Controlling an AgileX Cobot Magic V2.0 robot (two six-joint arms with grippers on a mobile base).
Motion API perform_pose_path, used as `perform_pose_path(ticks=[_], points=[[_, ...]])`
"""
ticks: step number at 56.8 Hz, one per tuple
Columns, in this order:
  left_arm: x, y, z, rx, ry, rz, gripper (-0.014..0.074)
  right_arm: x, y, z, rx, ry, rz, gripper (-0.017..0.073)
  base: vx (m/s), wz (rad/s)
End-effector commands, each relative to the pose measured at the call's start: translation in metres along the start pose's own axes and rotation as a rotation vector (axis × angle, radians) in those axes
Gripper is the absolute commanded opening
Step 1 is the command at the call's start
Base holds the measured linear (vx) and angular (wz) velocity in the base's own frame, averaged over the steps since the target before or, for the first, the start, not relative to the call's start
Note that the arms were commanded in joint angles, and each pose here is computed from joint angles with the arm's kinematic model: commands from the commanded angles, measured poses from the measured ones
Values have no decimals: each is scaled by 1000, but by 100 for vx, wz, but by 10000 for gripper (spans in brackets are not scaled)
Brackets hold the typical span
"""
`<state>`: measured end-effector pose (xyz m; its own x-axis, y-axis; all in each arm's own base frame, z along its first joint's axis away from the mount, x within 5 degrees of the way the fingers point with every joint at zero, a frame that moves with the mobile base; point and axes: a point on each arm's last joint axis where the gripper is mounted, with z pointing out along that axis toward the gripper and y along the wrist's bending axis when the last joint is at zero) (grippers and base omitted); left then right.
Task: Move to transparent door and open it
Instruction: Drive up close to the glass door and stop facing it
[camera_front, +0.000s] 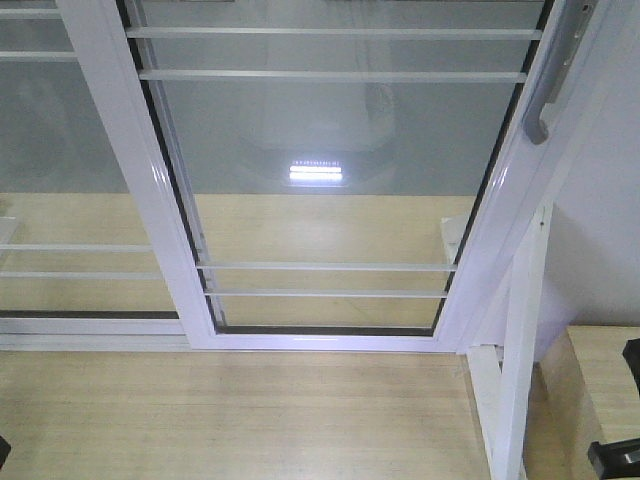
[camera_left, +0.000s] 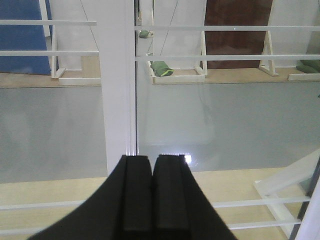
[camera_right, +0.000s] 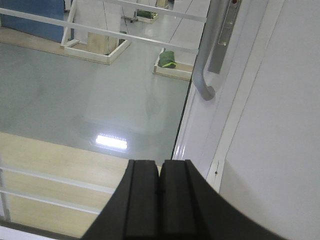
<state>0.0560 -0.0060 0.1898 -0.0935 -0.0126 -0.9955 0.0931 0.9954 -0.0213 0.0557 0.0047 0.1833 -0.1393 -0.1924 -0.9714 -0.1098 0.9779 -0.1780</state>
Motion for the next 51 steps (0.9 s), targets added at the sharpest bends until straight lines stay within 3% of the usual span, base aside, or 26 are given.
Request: perform_pose_path(ticks=[1, 51], points=[[-17, 0, -3, -5, -117, -11, -6, -7, -2, -1, 24, -90, -11, -4, 20, 2], [-17, 0, -3, -4, -117, -11, -6, -7, -2, -1, 23, -90, -11, -4, 8, -1]])
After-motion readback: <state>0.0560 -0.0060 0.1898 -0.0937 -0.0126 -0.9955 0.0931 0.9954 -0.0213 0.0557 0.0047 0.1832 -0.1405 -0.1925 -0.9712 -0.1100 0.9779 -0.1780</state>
